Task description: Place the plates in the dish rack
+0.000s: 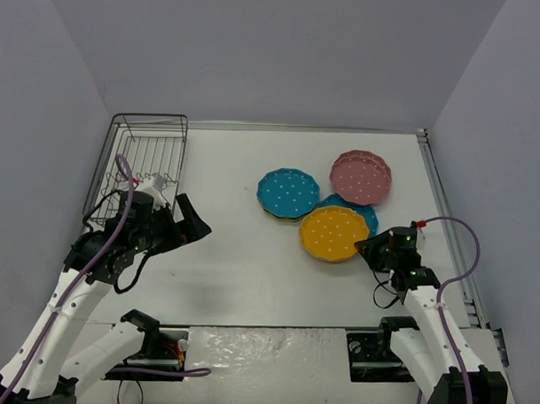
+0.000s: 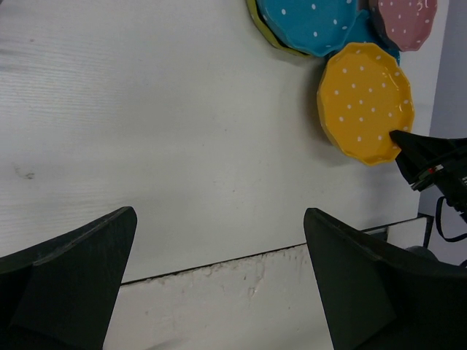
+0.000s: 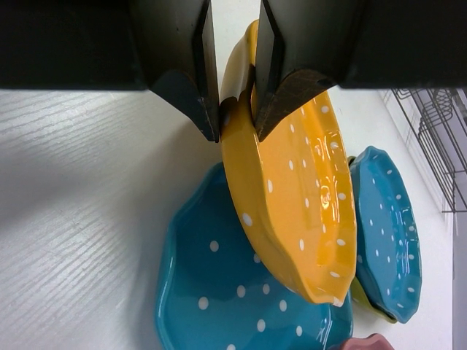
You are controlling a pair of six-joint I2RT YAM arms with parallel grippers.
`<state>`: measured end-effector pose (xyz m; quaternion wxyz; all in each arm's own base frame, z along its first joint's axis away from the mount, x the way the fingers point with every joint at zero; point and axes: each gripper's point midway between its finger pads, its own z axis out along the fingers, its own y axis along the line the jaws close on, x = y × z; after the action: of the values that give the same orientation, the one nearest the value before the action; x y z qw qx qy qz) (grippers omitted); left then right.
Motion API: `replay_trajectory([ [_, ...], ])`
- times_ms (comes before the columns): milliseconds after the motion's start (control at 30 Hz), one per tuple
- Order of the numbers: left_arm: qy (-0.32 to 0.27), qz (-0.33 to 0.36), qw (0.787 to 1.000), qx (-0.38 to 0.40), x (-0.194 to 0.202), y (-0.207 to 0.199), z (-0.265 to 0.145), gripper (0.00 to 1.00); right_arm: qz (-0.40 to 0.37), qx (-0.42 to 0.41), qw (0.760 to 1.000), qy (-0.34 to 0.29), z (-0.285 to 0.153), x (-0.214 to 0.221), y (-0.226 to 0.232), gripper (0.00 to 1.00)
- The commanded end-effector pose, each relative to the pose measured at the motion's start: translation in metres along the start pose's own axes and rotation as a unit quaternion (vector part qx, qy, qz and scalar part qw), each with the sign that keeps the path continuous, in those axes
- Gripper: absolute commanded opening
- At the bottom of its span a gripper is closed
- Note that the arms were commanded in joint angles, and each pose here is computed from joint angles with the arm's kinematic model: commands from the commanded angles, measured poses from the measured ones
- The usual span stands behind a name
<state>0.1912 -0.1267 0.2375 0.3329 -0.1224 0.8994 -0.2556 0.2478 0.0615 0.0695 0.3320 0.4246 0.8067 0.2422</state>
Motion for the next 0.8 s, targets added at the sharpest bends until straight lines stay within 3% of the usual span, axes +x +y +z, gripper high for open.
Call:
replay_trajectory([
  [0, -0.023, -0.030, 0.996, 0.081, -0.021, -0.041, 0.007, 0.97, -0.023, -0.121, 0.992, -0.019, -0.020, -0.022, 0.072, 0.00],
  [400, 0.010, -0.034, 0.992, 0.119, -0.011, -0.068, 0.035, 0.97, -0.037, -0.194, 0.980, 0.011, -0.035, -0.014, 0.103, 0.00],
  [767, 0.037, -0.033, 0.985, 0.168, 0.004, -0.121, 0.063, 0.97, -0.044, -0.331, 0.941, 0.057, -0.077, -0.012, 0.171, 0.00],
])
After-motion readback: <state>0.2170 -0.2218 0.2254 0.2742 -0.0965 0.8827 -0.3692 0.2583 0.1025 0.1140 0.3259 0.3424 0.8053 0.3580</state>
